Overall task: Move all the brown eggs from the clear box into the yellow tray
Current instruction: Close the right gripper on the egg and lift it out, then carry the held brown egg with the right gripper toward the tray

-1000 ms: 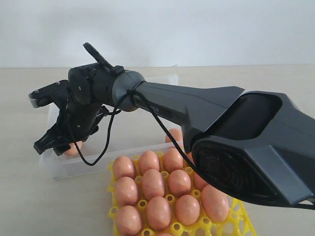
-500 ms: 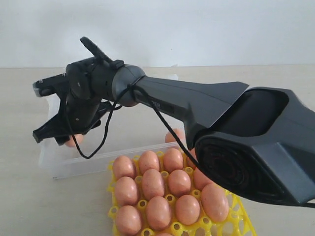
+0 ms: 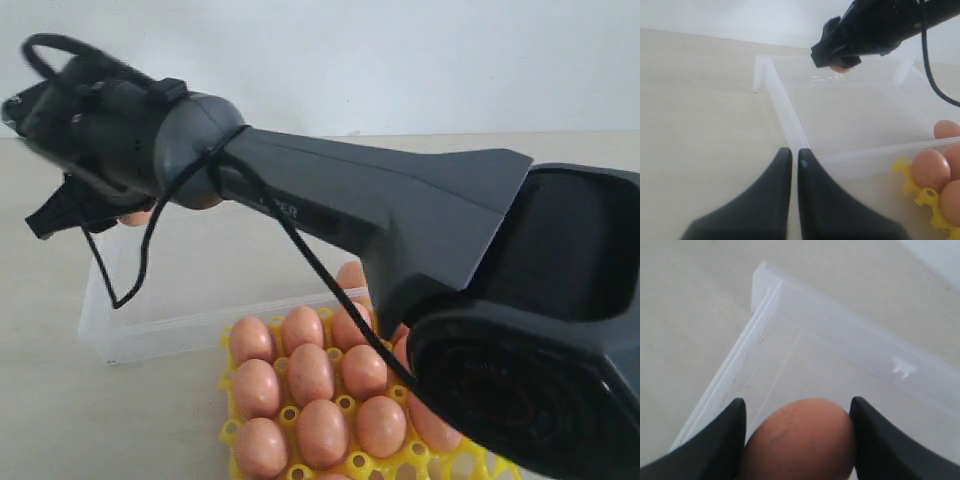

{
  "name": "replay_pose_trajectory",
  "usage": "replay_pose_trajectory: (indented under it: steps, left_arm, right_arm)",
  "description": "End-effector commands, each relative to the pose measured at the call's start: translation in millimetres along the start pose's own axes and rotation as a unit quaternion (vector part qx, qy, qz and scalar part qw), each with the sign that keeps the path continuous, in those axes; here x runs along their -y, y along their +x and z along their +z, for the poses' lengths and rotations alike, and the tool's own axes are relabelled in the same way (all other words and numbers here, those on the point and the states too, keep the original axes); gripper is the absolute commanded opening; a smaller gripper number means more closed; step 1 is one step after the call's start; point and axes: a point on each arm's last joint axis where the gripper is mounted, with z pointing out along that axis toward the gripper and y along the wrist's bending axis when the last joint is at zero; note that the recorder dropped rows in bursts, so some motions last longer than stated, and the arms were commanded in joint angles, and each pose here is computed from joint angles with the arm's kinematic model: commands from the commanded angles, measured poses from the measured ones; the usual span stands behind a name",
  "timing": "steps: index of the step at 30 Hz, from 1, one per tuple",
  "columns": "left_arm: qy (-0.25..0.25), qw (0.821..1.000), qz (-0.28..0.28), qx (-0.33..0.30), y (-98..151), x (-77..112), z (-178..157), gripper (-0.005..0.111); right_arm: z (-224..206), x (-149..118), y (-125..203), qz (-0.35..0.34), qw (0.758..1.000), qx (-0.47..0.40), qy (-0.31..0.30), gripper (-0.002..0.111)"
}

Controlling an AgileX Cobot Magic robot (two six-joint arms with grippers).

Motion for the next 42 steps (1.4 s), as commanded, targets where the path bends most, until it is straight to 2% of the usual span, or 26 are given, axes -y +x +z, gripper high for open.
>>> replay_pose_trajectory:
  steps: [1,5,9,13,15,20,24,29,34,36,39,42]
  left_arm:
    - [0.0,1.0,0.004,-0.001,0.8,-0.2,0.7,0.004]
    - [0.0,1.0,0.004,-0.001,0.8,-0.2,0.7,0.004]
    - [0.0,1.0,0.004,-0.001,0.8,-0.2,0.7,0.004]
    - [0.0,1.0,0.004,-0.001,0.8,-0.2,0.7,0.004]
    - [0.0,1.0,0.004,-0.001,0.8,-0.2,0.7,0.004]
    - [0.0,1.0,0.004,-0.001,0.8,-0.2,0.7,0.004]
    - [0.0,1.0,0.004,-0.001,0.8,-0.2,0.7,0.004]
    - [0.0,1.0,0.004,-0.001,0.8,-0.2,0.7,0.004]
    - [0.0,1.0,0.004,-0.001,0.8,-0.2,0.7,0.004]
    - [0.0,1.0,0.004,-0.001,0.8,-0.2,0.7,0.004]
    - [0.0,1.0,0.004,-0.001,0.8,-0.2,0.7,0.004]
    - [0.0,1.0,0.004,-0.001,0.8,-0.2,0.7,0.004]
  right_arm:
    - [-45.9,-13.9,-17.3,-0.004,0.991,0.105,0.087,0.0]
    - [-57.0,-23.4,-9.5,-0.04,0.986,0.11,0.115,0.0]
    - [-54.2,-23.0,-8.8,-0.112,0.975,0.133,0.135,0.0]
    - [-72.7,-24.2,-28.5,-0.164,0.959,0.205,0.108,0.0]
    - [-89.7,-25.0,-40.9,-0.156,0.953,0.249,0.069,0.0]
    - [-141.4,-19.3,-68.9,-0.088,0.933,0.347,-0.03,0.0]
    - [-168.7,-8.2,-79.3,-0.078,0.922,0.377,-0.039,0.0]
    - [-190.2,3.9,-88.3,-0.14,0.899,0.416,0.013,0.0]
    - [-207.8,17.7,-94.7,-0.279,0.851,0.426,0.126,0.0]
    - [-210.0,23.6,-94.5,-0.312,0.843,0.407,0.164,0.0]
    - [-216.7,33.1,-94.7,-0.317,0.843,0.389,0.195,0.0]
    - [-234.7,43.3,-97.1,-0.287,0.852,0.399,0.178,0.0]
